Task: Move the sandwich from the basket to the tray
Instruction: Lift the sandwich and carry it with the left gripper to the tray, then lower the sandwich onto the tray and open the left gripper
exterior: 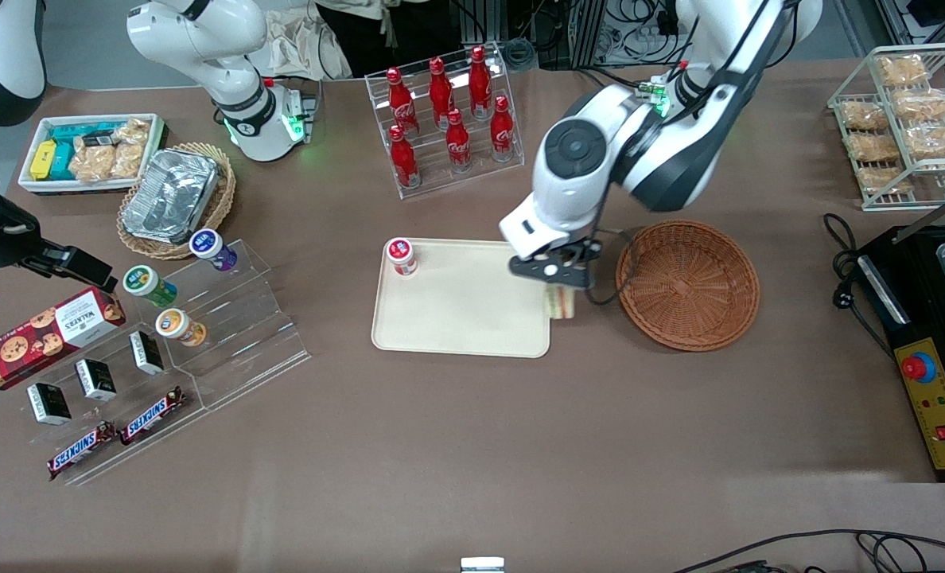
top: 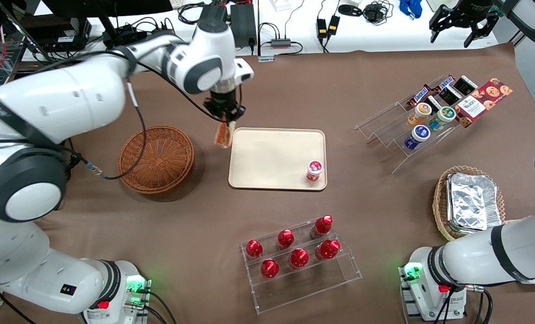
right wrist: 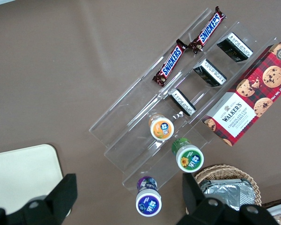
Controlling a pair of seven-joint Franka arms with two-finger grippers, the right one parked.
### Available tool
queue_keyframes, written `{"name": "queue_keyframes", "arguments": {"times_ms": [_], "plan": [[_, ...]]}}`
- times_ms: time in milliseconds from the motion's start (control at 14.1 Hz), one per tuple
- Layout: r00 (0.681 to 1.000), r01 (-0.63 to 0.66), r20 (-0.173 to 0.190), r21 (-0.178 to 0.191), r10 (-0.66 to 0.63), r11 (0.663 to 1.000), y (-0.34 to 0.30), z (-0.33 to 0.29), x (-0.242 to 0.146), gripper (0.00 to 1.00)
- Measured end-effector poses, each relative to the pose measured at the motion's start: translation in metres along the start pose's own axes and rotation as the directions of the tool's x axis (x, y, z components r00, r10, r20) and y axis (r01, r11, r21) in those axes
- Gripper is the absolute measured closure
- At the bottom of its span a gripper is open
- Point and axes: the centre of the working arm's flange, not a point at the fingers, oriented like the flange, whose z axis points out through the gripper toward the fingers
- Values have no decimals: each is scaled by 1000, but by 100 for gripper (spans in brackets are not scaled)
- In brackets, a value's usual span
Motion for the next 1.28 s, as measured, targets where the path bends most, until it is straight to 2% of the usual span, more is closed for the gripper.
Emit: {"name": "queue_keyframes", "arguments": {"times_ms": [496, 638, 850, 1134, 1276], "plan": [[998, -52, -37, -84, 49, 995, 44, 91, 15, 85], [998, -53, -35, -79, 51, 995, 42, 106, 18, 85], [997, -60, -42, -40, 59, 997, 38, 113, 18, 81], [998, -26, -49, -11, 25, 1000, 31, 106, 20, 43], [999, 5, -50, 19, -4, 1000, 17, 86, 22, 22]]}}
